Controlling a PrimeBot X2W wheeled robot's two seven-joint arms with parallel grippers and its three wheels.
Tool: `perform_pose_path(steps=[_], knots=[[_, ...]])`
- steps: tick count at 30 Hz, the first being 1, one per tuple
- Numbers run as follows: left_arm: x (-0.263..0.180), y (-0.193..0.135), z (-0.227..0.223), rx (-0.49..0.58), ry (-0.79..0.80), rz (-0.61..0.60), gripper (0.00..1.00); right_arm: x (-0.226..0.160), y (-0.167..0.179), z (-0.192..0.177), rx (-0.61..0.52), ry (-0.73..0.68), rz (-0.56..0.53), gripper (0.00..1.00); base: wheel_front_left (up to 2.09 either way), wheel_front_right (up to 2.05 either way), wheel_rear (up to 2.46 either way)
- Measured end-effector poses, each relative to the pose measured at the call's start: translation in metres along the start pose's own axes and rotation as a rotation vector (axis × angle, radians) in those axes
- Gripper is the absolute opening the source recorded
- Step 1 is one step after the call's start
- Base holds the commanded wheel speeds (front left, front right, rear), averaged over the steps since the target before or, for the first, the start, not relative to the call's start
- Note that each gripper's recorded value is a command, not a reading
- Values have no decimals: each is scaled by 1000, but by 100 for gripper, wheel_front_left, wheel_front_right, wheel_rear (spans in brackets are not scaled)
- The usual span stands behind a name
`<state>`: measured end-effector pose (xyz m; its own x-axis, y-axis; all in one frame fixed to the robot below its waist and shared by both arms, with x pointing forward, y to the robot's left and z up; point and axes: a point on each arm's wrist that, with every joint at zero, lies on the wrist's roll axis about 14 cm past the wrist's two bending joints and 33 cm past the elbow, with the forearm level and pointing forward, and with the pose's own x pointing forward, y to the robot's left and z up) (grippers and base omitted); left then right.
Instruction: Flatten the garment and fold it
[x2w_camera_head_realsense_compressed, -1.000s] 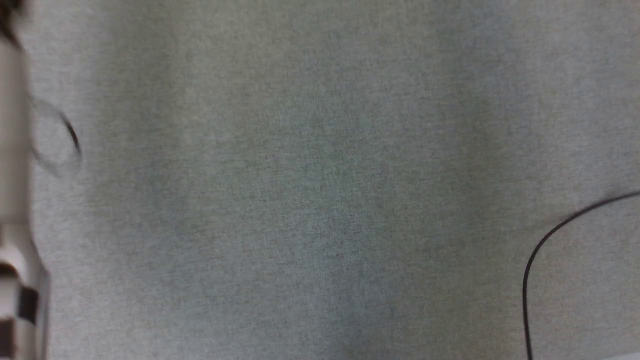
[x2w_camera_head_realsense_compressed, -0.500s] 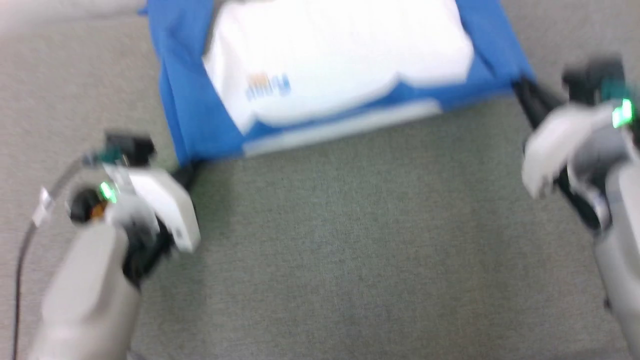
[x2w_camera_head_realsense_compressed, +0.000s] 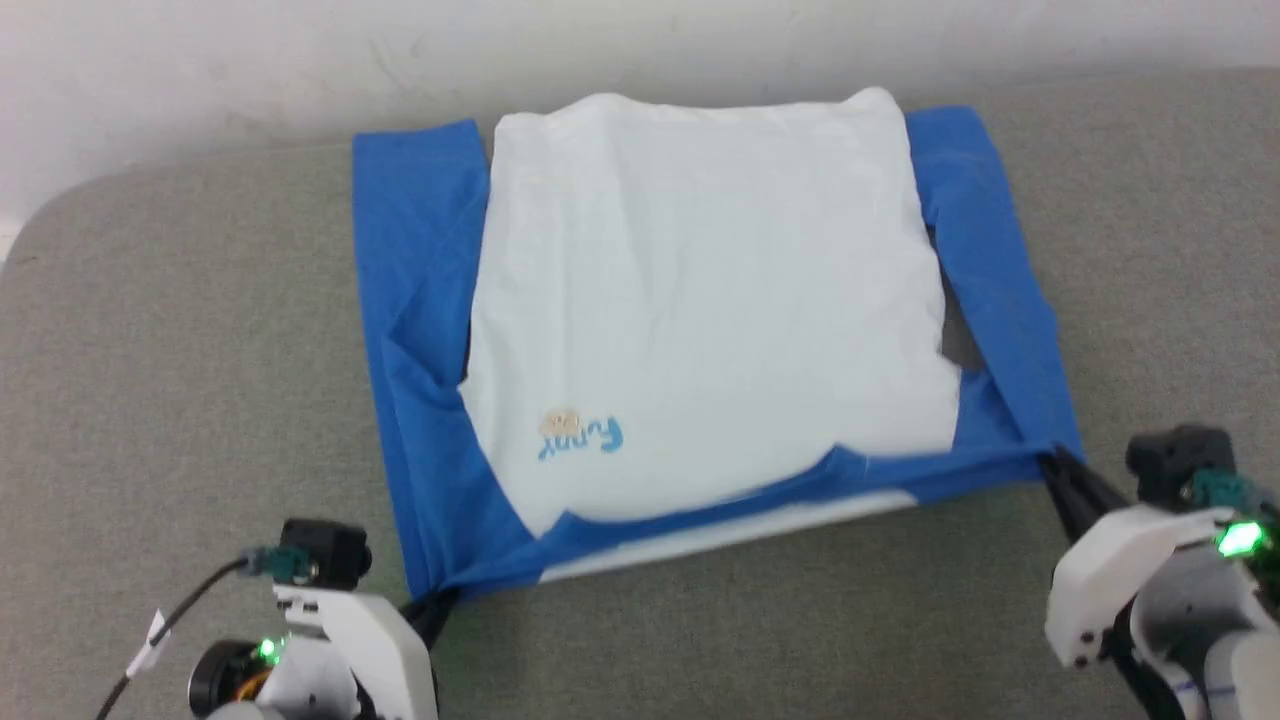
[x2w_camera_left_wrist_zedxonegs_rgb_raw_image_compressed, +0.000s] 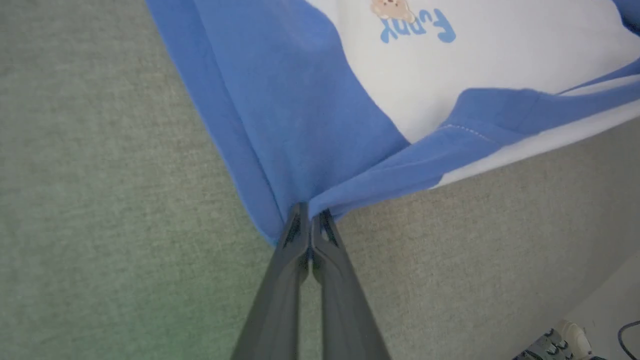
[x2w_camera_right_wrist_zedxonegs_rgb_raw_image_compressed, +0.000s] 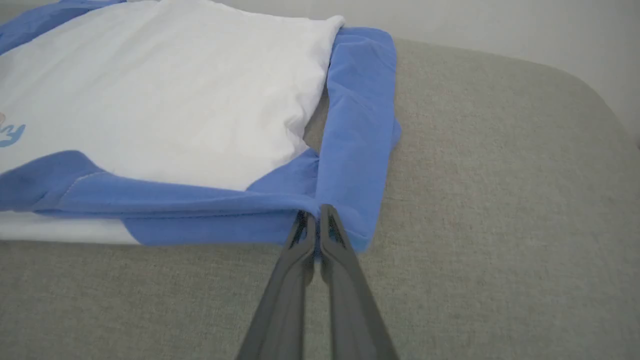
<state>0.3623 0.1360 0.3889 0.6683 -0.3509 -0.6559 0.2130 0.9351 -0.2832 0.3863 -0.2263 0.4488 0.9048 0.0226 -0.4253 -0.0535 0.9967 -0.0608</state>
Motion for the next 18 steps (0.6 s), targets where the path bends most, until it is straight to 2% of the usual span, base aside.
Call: perform_pose_path(steps=[8,14,15,16,17,18], knots=[[-28,-6,-43,-42,97,24,0,-42,6,-60,69,221,-37,0,0,0,0],[-31,-13,-57,-46,128,12,0,-54,9,-78,80,293,-40,0,0,0,0],[-31,-14,-58,-51,124,12,33,-54,11,-80,83,301,-37,0,0,0,0],[-31,-16,-58,-55,117,10,100,-54,12,-82,84,306,-32,89,0,0,0],[-30,-17,-57,-63,110,9,100,-55,14,-84,87,312,-29,100,0,0,0],[-31,-18,-57,-74,100,7,100,-56,16,-86,91,323,-23,100,0,0,0]])
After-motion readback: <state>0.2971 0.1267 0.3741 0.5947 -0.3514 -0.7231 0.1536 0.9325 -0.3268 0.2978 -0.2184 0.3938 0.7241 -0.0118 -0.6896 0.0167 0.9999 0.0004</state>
